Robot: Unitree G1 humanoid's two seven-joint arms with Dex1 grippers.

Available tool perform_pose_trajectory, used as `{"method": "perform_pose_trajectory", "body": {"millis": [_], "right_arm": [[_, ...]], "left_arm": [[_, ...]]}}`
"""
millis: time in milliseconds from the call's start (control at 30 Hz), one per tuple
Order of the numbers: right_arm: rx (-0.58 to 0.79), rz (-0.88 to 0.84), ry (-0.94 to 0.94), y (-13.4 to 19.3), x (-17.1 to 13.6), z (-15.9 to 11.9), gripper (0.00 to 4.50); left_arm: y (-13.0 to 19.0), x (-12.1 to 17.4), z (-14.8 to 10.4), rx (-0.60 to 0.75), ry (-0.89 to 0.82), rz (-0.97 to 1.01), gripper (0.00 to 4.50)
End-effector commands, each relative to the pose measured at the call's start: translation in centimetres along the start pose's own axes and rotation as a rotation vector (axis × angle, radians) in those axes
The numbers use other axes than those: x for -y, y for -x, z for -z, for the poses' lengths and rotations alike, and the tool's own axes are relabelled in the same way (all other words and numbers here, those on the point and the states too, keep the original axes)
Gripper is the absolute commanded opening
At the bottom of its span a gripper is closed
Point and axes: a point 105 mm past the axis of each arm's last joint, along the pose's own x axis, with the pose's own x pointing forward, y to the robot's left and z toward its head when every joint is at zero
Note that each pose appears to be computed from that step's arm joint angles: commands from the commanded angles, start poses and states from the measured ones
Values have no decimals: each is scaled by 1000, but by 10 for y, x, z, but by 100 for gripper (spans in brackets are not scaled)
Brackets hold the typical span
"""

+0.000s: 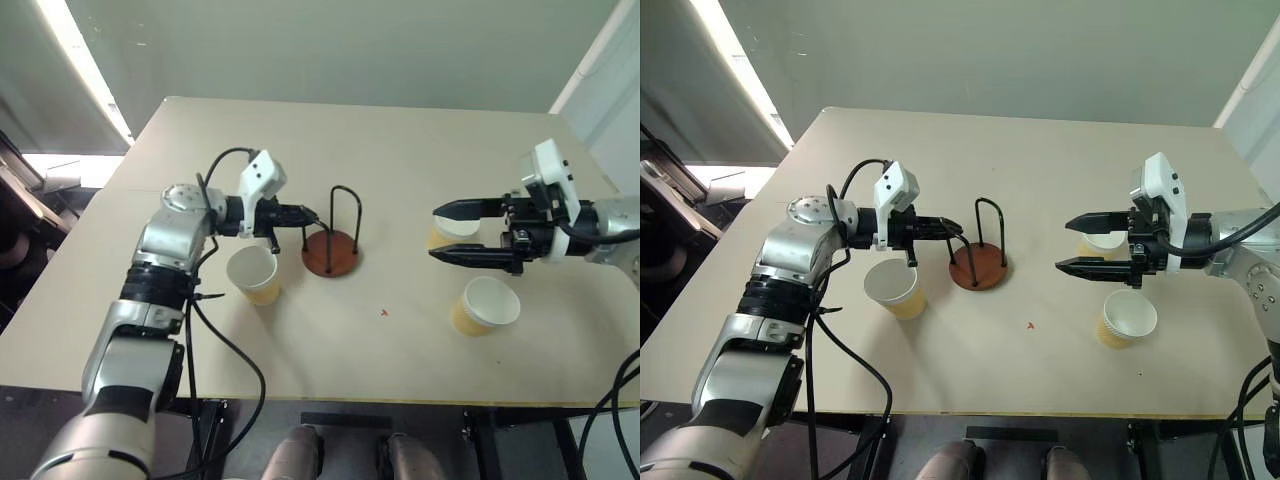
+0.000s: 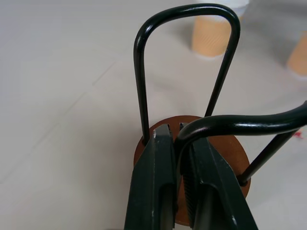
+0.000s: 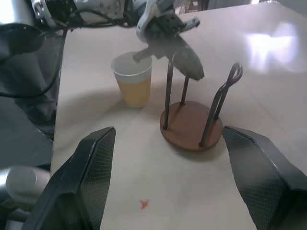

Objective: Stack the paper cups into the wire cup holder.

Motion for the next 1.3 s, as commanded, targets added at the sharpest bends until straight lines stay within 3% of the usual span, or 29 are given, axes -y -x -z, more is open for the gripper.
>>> {"method": "perform_pose_trajectory", "body": {"millis": [33,367,733,767,900,1133,1300], "right_arm": [[-1,34,59,15,-3,-13,367],[-80,138,43,55,-5,-13,367],[-86,156,28,53,-18,-11,367],[-86,155,28,53,-18,-11,367],[-83,140,30,48,-19,-11,367],[-91,119,34,41,-14,-10,367],[-93,114,50,38,-5,-10,367]], "left_arm": [[-13,14,-22,45,-86,93,2],[-53,66,-16,9,-128,403,2],[-78,74,5,-52,-182,438,2],[-79,74,6,-56,-186,432,63],[-82,72,-1,-32,-206,407,187],[-58,69,-8,-44,-243,417,447],[-34,61,-4,-92,-261,386,447]]}}
